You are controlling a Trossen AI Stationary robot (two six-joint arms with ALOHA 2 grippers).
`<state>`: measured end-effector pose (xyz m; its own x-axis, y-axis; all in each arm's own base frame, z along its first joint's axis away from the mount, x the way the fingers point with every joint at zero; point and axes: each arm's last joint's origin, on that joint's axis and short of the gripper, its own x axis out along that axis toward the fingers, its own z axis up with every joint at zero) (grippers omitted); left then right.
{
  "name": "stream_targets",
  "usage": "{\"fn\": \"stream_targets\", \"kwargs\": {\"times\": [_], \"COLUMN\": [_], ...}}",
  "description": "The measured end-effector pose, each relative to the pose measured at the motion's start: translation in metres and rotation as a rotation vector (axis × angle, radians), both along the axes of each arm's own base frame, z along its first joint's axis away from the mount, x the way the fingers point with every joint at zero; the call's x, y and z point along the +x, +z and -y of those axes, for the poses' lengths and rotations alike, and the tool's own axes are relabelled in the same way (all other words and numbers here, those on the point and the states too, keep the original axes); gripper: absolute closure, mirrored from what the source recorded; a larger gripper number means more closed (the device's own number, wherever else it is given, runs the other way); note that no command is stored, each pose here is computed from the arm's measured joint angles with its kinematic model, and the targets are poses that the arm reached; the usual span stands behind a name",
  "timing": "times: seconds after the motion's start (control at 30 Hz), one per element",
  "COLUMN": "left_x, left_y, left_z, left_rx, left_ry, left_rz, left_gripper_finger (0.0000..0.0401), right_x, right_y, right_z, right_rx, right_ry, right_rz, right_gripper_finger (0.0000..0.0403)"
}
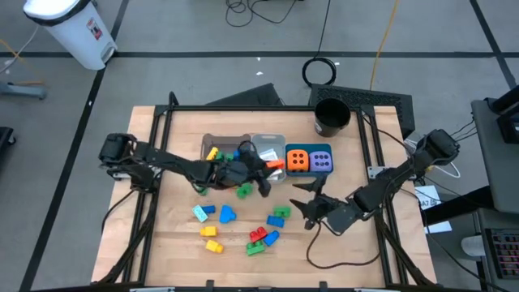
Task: Pick & Place Toys
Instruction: Put the orange game piece into the black bin
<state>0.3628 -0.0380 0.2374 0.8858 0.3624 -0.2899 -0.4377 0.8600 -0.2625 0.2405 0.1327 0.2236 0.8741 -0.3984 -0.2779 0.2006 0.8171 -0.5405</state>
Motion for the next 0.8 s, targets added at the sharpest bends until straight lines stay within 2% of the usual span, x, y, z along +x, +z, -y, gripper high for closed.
{"fn": "stream_targets", "kwargs": {"times": [0.1, 0.27, 0.43, 0.57, 0.8], "left_x": [-0.014, -0.051, -0.101, -0.130, -0.151], "left_y": [-0.001, -0.011, -0.039, -0.065, -0.093], "left_z": [-0.002, -0.016, -0.032, -0.038, -0.046], "left_rx": [0.027, 0.011, -0.031, -0.064, -0.145], "left_ry": [0.059, 0.167, 0.337, 0.427, 0.527], "left_rz": [-0.031, 0.013, 0.029, 0.042, 0.069], "left_gripper_finger": [0.0308, 0.0308, 0.0308, 0.0308, 0.0308], "right_x": [-0.006, -0.010, -0.011, -0.009, -0.005], "right_y": [0.005, 0.007, 0.005, 0.006, 0.007], "right_z": [-0.001, -0.005, -0.005, -0.003, 0.003], "right_rx": [0.027, 0.038, 0.040, 0.049, 0.053], "right_ry": [0.000, 0.017, 0.013, 0.003, -0.021], "right_rz": [0.016, 0.019, 0.011, 0.025, 0.029], "right_gripper_finger": [0.0153, 0.0160, 0.0170, 0.0176, 0.0178]}}
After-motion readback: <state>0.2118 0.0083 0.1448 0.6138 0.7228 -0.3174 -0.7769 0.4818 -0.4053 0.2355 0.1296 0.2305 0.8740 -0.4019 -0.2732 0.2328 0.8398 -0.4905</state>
